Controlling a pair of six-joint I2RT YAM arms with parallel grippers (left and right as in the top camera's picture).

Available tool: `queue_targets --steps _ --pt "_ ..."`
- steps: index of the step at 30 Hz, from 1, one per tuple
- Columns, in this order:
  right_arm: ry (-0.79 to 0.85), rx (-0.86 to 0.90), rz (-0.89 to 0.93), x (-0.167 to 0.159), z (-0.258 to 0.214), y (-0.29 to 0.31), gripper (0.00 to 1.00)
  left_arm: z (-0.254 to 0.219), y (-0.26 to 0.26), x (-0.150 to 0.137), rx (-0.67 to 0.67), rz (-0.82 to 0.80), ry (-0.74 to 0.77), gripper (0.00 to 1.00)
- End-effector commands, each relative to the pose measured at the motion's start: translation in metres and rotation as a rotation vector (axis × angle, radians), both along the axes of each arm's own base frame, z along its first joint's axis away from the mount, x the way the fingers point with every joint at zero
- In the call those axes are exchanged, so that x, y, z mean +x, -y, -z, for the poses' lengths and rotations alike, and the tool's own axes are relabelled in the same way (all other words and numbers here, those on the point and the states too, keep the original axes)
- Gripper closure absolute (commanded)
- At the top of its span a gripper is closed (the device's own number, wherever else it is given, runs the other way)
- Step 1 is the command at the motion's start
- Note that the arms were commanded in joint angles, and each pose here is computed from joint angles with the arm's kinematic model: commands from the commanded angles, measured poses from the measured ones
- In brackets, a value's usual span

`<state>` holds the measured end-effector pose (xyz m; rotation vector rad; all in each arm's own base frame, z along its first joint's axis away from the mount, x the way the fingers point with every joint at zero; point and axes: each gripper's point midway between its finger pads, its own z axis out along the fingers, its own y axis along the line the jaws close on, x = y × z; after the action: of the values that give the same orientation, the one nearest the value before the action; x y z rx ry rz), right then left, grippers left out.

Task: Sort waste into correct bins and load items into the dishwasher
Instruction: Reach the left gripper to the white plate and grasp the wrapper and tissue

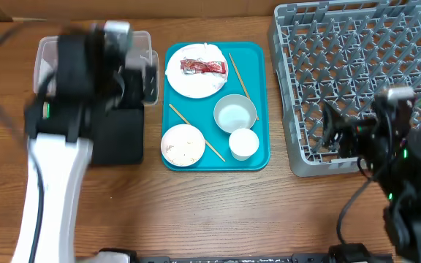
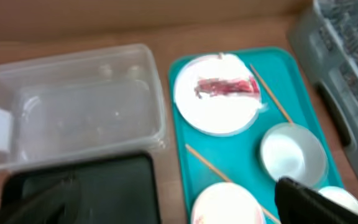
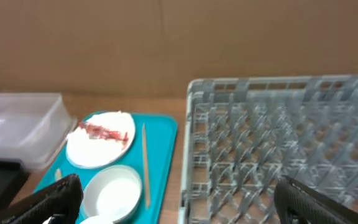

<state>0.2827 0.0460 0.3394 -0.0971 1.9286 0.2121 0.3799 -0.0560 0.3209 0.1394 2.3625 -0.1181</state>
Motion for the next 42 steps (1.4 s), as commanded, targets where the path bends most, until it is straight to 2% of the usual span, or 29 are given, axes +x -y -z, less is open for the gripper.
queue_targets --steps 1,4,9,10,13,15,21,25,29,33,39,42 --pt "-0.05 0.039 -0.068 0.011 -0.011 -0.016 0.0 -0.015 0.03 0.031 -0.096 0.07 -0.07 0.0" --pt "-0.118 0.045 -0.091 0.022 -0.005 -0.021 0.0 -0.008 0.038 0.053 -0.114 0.09 -0.135 0.0" --pt "-0.179 0.041 -0.089 0.036 0.01 -0.023 0.0 0.03 0.036 0.09 -0.052 0.11 -0.173 0.0" --pt "-0.188 0.04 -0.088 0.038 0.013 -0.023 0.0 0.038 0.041 0.093 -0.056 0.152 -0.184 0.0" --pt "-0.207 0.039 -0.088 0.039 0.018 -0.023 0.0 0.048 0.074 0.096 -0.036 0.446 -0.145 0.0" --pt "-0.213 0.039 -0.088 0.038 0.019 -0.023 0.0 0.055 0.083 0.103 0.029 0.523 -0.111 0.02" --pt "-0.228 0.038 -0.087 0.036 0.022 -0.023 0.0 0.086 0.112 0.133 0.227 0.578 -0.059 0.0" --pt "-0.252 0.037 -0.087 0.033 0.027 -0.022 0.0 0.14 0.13 0.141 0.363 0.655 -0.131 0.0" --pt "-0.276 0.035 -0.086 0.029 0.032 -0.022 0.0 0.199 0.123 0.157 0.5 0.611 -0.22 0.0" --pt "-0.294 0.034 -0.085 0.027 0.035 -0.022 0.0 0.229 0.127 0.166 0.471 0.621 -0.233 0.0" --pt "-0.295 0.034 -0.085 0.027 0.035 -0.022 0.0 0.243 0.133 0.185 0.51 0.67 -0.168 0.0" --pt "-0.296 0.034 -0.085 0.026 0.035 -0.022 0.0 0.255 0.137 0.184 0.489 0.687 -0.182 0.0"
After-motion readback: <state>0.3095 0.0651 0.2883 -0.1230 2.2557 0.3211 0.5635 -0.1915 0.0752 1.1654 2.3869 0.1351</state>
